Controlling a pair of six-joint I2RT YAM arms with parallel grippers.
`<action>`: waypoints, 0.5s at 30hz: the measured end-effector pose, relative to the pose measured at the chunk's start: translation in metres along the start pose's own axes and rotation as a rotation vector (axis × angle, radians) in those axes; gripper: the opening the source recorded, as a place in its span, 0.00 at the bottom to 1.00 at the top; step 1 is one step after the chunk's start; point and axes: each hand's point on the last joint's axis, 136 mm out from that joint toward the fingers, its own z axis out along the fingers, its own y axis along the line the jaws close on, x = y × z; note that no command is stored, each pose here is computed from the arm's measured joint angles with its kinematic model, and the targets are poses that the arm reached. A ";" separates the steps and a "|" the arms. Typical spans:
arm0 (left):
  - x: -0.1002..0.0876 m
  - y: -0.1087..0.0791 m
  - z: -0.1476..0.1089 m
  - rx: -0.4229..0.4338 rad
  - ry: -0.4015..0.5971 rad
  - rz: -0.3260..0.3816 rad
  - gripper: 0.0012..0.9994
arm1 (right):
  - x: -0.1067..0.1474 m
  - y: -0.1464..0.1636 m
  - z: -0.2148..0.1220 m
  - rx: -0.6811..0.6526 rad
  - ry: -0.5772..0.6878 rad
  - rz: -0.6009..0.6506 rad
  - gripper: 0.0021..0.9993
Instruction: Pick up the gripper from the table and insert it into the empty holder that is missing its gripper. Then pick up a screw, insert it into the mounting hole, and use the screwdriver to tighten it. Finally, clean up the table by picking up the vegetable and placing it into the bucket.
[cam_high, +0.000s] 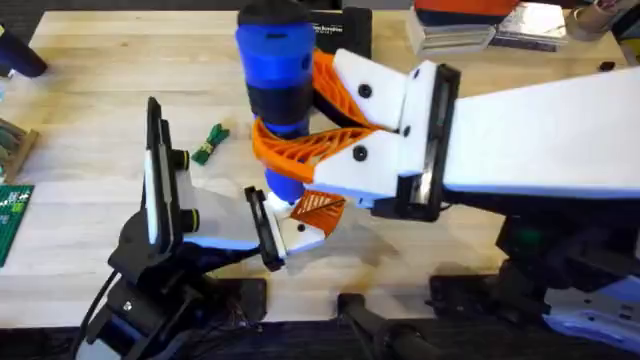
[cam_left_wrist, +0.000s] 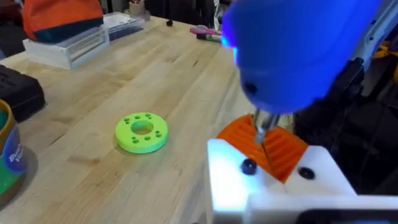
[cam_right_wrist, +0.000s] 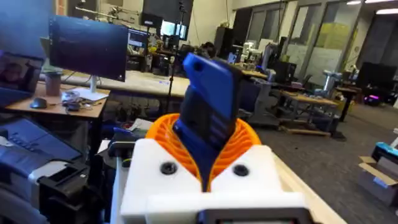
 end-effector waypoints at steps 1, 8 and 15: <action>0.000 0.000 0.000 0.000 0.000 0.000 0.00 | 0.002 0.000 0.001 -0.001 0.003 0.008 0.03; 0.000 0.000 0.000 0.000 0.000 0.000 0.00 | 0.008 0.002 0.003 -0.007 0.019 0.035 0.03; 0.000 0.000 0.000 0.000 0.000 0.000 0.00 | 0.013 0.002 0.004 -0.008 0.034 0.042 0.03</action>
